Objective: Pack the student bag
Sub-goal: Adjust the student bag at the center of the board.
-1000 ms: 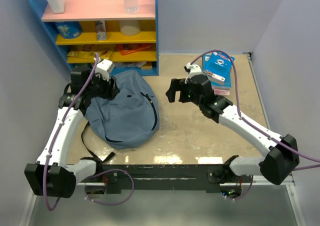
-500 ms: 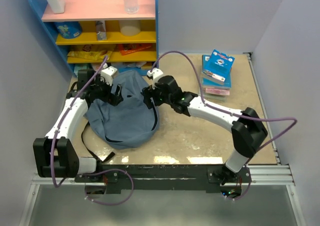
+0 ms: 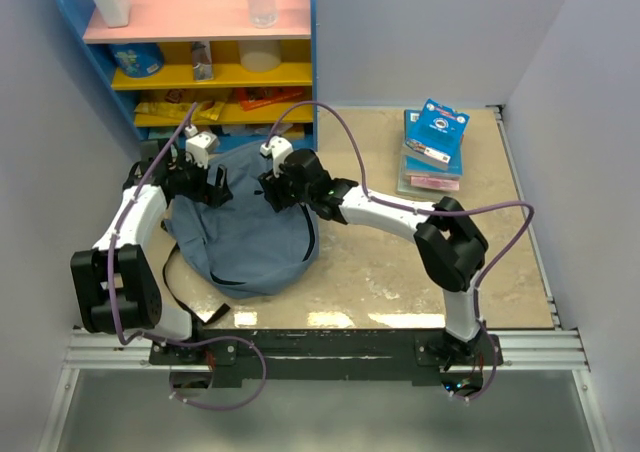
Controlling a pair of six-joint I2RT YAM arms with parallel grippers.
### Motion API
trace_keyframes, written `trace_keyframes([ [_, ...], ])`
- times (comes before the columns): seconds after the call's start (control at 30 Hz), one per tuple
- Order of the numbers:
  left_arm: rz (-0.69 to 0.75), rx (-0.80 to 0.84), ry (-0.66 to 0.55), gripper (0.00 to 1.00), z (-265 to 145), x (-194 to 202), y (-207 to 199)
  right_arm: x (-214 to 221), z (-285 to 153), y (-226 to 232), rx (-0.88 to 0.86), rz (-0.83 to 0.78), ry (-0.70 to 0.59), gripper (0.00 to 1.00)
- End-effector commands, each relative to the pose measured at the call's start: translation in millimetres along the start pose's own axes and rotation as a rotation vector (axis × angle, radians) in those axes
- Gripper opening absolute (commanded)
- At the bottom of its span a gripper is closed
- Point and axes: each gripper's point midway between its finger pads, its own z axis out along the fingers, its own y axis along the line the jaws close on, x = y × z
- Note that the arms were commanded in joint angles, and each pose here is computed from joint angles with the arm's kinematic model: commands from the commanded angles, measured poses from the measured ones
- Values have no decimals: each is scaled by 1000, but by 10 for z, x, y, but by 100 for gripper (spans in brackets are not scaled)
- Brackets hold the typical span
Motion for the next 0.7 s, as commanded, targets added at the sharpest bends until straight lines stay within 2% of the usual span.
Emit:
trace_keyframes([
  [0.0, 73, 2, -71, 96, -69, -168, 11, -297, 35, 21, -5, -27, -72, 57],
  [0.53, 128, 23, -82, 92, -117, -119, -71, -165, 60, -172, 92, -30, -85, 57],
  [0.63, 125, 25, -77, 92, -106, -107, -61, -135, 94, -193, 97, -29, -77, 55],
  [0.67, 125, 24, -74, 92, -101, -102, -60, -91, 123, -179, 95, -31, -66, 52],
])
